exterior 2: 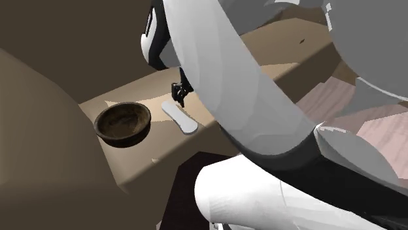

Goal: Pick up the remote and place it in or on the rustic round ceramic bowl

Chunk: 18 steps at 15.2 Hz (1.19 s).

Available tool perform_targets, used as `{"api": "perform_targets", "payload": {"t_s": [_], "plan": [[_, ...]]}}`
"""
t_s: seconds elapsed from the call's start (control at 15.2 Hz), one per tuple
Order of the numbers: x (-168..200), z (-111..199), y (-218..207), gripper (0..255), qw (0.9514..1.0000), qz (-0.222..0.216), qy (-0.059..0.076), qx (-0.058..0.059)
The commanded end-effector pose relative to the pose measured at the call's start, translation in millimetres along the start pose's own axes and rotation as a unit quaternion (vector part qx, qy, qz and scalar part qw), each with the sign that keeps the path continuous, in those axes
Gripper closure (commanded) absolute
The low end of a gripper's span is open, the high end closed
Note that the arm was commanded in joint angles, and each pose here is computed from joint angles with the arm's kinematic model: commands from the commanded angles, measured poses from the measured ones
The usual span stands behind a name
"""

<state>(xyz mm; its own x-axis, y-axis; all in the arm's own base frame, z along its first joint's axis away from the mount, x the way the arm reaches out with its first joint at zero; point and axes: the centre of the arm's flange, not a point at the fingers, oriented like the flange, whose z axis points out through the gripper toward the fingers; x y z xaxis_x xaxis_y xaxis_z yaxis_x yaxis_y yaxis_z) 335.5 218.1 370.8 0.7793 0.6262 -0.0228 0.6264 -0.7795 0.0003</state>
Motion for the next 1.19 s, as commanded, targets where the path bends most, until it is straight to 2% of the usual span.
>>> {"api": "perform_targets", "payload": {"t_s": [0.0,0.33,0.79,1.12], "plan": [[11.5,14.6,-21.3,0,0.9995,-0.030,0.007,-0.006],[33.6,47.9,-64.7,0,0.9952,-0.093,0.018,-0.021],[35.2,87.9,-63.2,0,0.9952,-0.093,0.018,-0.021],[35.2,87.9,-63.2,0,0.9952,-0.093,0.018,-0.021]]}}
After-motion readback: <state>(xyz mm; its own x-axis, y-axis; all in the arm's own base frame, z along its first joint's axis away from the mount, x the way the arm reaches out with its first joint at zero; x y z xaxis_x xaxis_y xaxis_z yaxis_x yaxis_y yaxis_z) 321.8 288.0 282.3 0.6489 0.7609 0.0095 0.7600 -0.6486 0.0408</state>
